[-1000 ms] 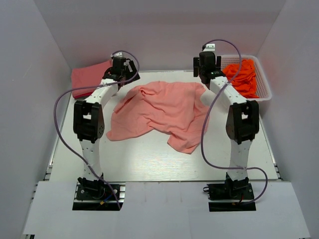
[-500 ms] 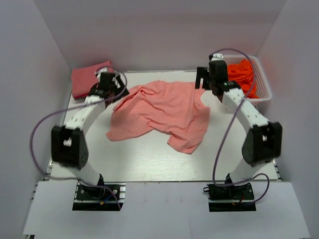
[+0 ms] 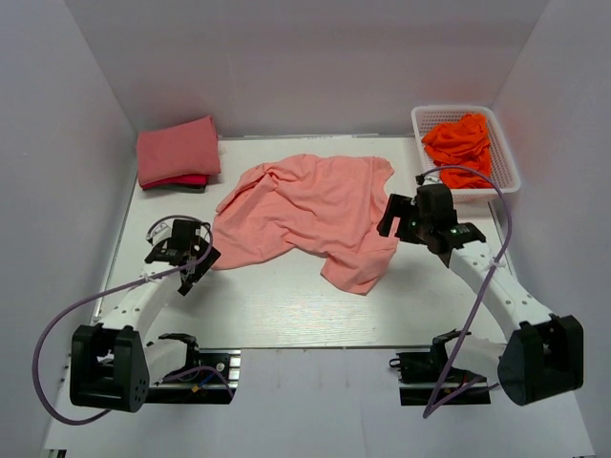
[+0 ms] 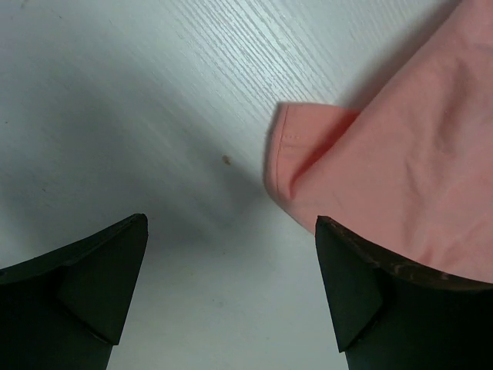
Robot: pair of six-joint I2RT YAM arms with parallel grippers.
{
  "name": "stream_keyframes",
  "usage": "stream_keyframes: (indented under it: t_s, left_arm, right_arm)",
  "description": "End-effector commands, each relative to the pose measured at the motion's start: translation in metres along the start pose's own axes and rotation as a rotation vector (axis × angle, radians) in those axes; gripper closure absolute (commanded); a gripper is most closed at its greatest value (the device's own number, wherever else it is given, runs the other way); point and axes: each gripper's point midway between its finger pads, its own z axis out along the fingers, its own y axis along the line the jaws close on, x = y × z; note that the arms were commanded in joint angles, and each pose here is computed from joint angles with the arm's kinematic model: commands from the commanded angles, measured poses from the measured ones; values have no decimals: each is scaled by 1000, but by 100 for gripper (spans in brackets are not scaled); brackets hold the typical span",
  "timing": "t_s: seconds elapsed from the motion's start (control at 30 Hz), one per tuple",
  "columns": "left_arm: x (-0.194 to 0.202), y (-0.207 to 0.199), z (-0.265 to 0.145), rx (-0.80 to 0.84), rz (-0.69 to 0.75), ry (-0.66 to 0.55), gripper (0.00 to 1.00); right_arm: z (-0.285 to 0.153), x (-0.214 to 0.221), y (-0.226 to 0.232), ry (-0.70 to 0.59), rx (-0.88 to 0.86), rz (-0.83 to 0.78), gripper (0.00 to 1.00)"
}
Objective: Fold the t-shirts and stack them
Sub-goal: Flatten out the tshirt
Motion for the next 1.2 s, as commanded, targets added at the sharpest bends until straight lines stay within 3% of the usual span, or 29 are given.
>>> stream_keyframes:
  t_s: [0.0,0.27,0.43,0.5,0.6,0.67,0.87,0.93,0.97,1.17]
  left_arm:
    - [-8,-8,11,18,-96,-21,0]
    - [-9,-11,36,12,-204,-7,23]
    - [-8,-6,47,-4,-191,-17,28]
    - [-7,-14,52,20,-163,-16,38]
    - [6,-18,58,52,-102,15,45]
    - [13,-15,62,55,-100,28,62]
    - [21,-12,65,84,-63,41,61]
    - [22,-12,65,91,-65,35,83]
    - [23,-13,63,108,-48,34,100]
    - [16,-22,50,200,-22,-7,100]
  right_arm:
    - [-16,-6,8,-39,-37,25,10]
    - [-26,-5,10,-41,-46,49,10]
    - [-26,10,6,0,-24,47,10]
    - [-27,17,3,14,-8,30,10]
    - [-31,24,-5,22,42,50,10]
    - [-35,28,-10,5,73,48,10]
    - [-35,43,-13,70,118,42,10]
    - [-31,54,-13,117,123,35,10]
    - [-30,62,-13,142,127,30,10]
    - [-29,114,-7,341,131,44,10]
